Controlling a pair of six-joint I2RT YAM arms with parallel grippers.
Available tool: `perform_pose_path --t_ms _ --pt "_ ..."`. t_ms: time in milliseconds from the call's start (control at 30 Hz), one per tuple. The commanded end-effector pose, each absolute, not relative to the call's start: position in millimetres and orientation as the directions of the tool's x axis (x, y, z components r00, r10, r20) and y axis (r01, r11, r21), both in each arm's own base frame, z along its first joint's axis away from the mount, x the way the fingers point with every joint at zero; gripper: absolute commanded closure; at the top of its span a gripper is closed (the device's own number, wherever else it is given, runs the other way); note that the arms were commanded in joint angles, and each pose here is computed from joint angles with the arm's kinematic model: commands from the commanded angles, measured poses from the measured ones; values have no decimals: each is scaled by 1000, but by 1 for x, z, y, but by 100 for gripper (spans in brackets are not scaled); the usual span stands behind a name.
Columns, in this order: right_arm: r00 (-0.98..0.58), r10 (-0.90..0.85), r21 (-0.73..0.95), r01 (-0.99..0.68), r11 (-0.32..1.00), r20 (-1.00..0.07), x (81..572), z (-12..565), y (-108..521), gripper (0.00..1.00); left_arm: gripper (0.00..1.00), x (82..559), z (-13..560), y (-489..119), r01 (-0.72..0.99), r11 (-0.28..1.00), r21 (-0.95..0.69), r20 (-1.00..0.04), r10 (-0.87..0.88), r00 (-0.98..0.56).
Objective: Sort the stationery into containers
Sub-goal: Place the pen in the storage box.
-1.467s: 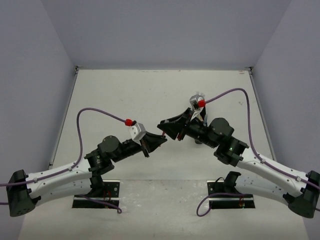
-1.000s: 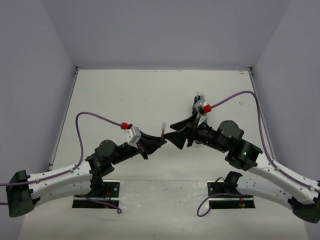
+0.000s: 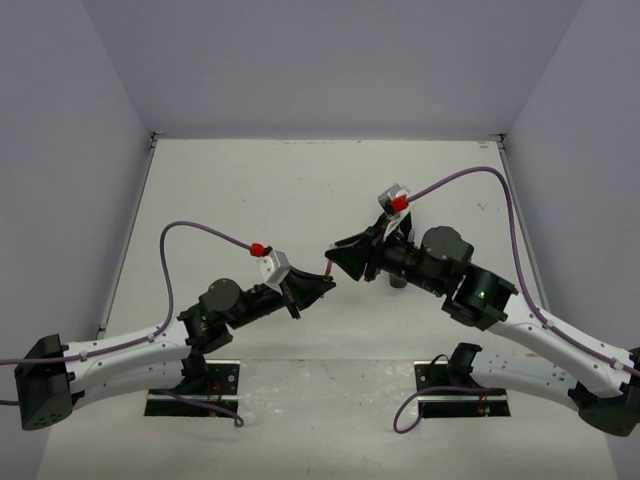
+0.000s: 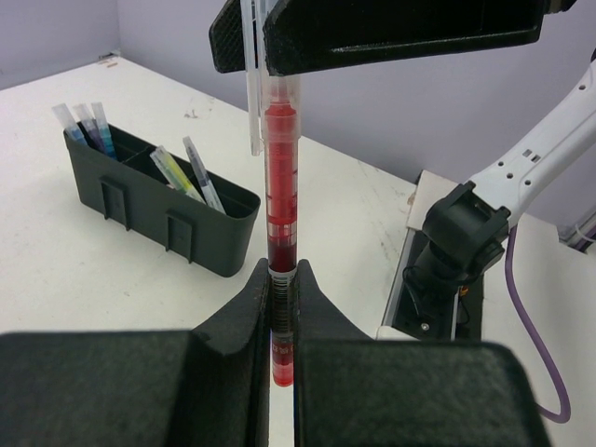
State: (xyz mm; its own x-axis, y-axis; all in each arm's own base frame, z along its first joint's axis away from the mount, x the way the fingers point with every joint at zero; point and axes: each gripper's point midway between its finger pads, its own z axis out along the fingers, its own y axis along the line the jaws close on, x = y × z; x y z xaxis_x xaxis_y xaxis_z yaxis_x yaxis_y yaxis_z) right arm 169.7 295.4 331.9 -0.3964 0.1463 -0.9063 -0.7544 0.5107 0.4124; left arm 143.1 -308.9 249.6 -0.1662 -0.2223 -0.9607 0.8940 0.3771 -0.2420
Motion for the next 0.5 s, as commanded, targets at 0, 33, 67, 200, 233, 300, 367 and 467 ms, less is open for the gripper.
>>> perform_pose_path --t_ms 0,33,67,200,233,300,367,467 --pt "-361 172 397 -770 499 -917 171 355 296 69 100 146 267 -312 896 373 -239 -954 -261 -146" --pt "-364 167 397 -771 498 -916 171 353 297 74 100 146 267 -313 896 373 -239 -955 -259 -147" --pt "-367 163 397 -770 499 -916 171 351 298 80 100 146 266 -313 896 373 -239 -955 -257 -148" --pt "-384 133 395 -762 513 -914 172 336 299 100 100 149 272 -312 891 387 -238 -954 -266 -139" --pt "-392 124 397 -758 518 -911 172 328 298 100 100 150 273 -311 890 391 -235 -954 -266 -135" --pt "-409 108 400 -748 529 -906 172 312 298 100 100 151 281 -309 887 401 -227 -954 -277 -119" --pt "-431 92 409 -737 539 -898 171 294 297 100 100 152 290 -306 886 409 -218 -952 -290 -101" --pt "-477 76 439 -718 541 -875 168 263 299 100 100 153 311 -301 889 417 -189 -947 -317 -53"
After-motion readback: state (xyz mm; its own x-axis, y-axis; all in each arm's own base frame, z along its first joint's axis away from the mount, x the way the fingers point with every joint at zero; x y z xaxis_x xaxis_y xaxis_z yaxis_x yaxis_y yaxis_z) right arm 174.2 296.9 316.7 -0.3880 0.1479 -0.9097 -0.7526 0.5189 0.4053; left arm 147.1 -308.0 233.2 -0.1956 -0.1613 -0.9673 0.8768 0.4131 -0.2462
